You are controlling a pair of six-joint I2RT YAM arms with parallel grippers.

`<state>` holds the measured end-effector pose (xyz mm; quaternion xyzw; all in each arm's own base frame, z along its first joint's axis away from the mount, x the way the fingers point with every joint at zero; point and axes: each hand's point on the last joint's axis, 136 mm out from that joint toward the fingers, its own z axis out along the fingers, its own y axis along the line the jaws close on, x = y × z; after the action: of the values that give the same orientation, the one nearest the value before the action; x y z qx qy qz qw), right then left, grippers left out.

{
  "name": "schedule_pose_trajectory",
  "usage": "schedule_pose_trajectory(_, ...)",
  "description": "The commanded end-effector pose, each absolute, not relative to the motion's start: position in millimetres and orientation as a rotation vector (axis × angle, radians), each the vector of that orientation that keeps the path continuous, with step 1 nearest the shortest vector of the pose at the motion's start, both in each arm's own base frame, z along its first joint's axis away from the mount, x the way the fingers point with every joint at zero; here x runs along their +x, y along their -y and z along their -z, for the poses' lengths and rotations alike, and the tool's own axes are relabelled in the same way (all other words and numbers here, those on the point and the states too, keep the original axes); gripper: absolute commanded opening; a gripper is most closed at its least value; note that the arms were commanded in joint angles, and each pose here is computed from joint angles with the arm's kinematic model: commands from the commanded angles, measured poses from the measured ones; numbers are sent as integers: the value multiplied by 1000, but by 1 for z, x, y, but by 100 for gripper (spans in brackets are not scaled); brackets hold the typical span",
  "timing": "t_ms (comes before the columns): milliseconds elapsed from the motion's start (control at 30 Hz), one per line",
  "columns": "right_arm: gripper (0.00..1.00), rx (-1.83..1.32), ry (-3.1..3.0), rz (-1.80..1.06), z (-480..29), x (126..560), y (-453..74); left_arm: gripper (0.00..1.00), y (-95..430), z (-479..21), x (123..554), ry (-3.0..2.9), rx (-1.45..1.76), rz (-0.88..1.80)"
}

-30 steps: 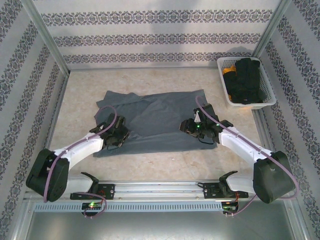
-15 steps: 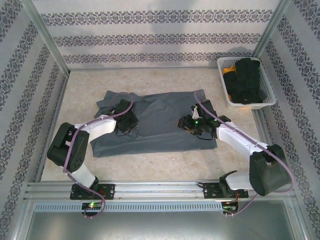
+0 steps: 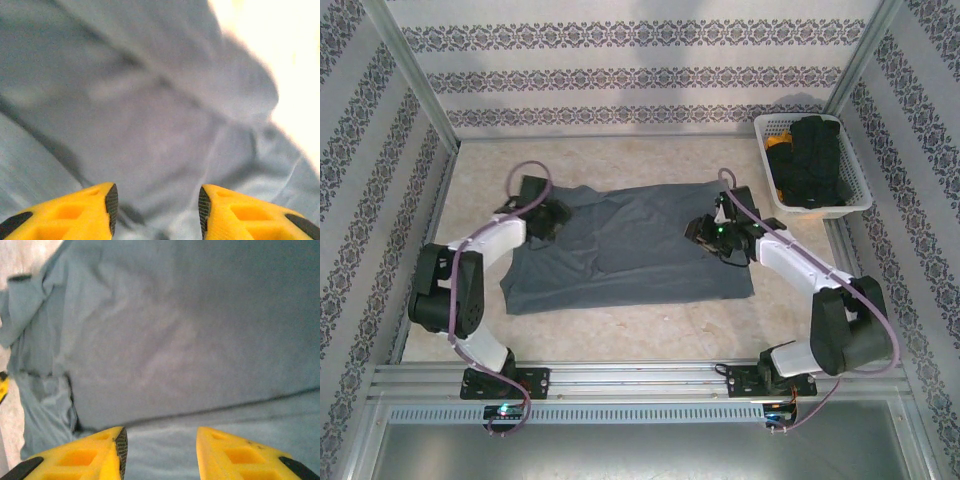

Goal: Fold and stack the t-shirts

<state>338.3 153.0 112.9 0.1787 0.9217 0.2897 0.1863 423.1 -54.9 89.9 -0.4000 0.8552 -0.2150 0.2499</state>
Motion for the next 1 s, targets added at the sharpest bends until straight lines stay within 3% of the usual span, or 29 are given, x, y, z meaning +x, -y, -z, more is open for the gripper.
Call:
schedule_pose_trajectory(0,42,567,-2539,-745,-123,369,-140,44,12,-110,442,-2253,-1155,606)
schedule_pose_trajectory(167,43,560,-2544,-744,-125,400,-145,38,-39,-99,471,-2242,-1232,534)
schedule_pose_trajectory(333,43,551,-2559,-754,-127,416,-152,43,-76,-63,464,-2272,-1426,458)
schedule_pose_trajectory(700,43,530,-2577,-755,-124,426,-152,45,-88,-30,483,-2311,-1414,437)
schedule_pose_trajectory(833,43,534,-2580,-759,-122,426,-151,36,-84,-29,491,-2283,-1368,494)
schedule_pose_trajectory(967,43,543,-2585,-744,-118,425,-148,20,-84,-34,494,-2265,-1338,507)
